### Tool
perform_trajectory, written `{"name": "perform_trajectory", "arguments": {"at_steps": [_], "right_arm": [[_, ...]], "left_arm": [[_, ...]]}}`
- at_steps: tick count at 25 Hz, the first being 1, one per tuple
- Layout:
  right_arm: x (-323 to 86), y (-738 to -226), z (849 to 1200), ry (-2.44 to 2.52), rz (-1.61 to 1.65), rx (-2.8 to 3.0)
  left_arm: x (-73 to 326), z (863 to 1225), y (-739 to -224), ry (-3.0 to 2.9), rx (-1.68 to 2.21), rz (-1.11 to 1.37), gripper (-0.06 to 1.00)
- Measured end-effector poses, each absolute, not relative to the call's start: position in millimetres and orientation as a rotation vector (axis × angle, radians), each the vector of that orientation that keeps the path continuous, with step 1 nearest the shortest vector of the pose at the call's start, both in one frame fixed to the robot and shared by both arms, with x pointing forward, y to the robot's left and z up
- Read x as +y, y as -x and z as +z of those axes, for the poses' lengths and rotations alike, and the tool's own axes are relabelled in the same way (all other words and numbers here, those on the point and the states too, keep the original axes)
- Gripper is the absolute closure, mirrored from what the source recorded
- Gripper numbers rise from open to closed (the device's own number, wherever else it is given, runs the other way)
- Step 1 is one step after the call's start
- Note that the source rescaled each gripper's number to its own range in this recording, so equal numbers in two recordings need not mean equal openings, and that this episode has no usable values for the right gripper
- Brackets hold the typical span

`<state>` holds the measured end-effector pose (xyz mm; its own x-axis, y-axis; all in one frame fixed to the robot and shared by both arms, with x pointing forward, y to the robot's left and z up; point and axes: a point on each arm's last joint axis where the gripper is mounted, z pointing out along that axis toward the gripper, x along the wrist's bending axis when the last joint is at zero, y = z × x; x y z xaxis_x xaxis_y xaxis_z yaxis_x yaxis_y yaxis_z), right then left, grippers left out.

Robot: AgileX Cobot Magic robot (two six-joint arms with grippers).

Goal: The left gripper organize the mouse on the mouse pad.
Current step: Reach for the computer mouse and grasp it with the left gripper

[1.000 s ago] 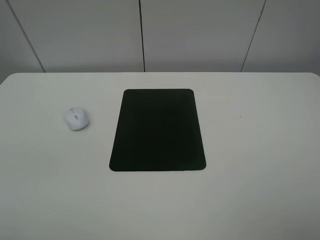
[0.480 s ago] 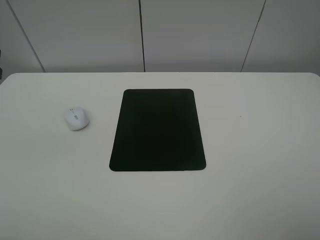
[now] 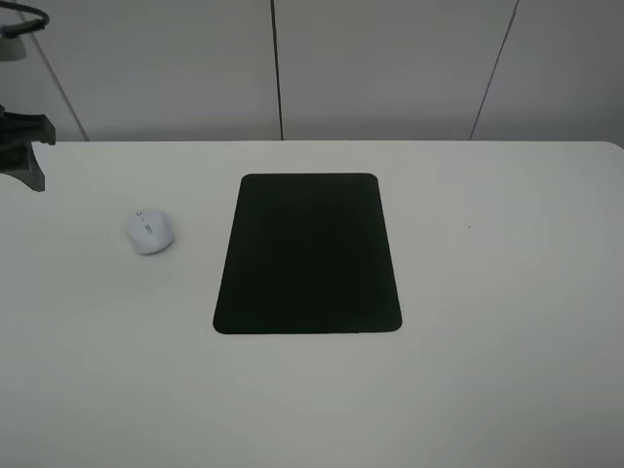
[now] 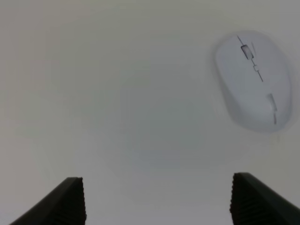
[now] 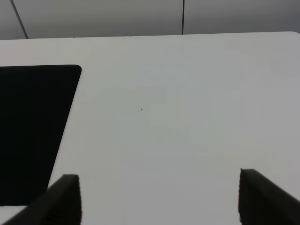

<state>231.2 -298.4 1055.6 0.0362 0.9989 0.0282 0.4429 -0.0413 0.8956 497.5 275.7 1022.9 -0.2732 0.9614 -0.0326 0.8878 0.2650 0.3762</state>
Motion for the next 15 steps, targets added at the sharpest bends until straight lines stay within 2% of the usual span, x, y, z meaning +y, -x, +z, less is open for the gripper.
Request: {"name": "perform_trajectory", "arguments": {"at_steps": [5, 15], "right_arm": [[-298.4, -231.2, 1055.6, -1.581, 0.960, 1.499], [-298.4, -231.2, 1055.6, -1.581, 0.960, 1.499]], "left_arm": [[252.5, 1003.0, -524.2, -1.736, 2.294, 0.358, 0.75], [195.1, 991.6, -588.8, -1.516, 2.411, 0.279, 0.75]]}}
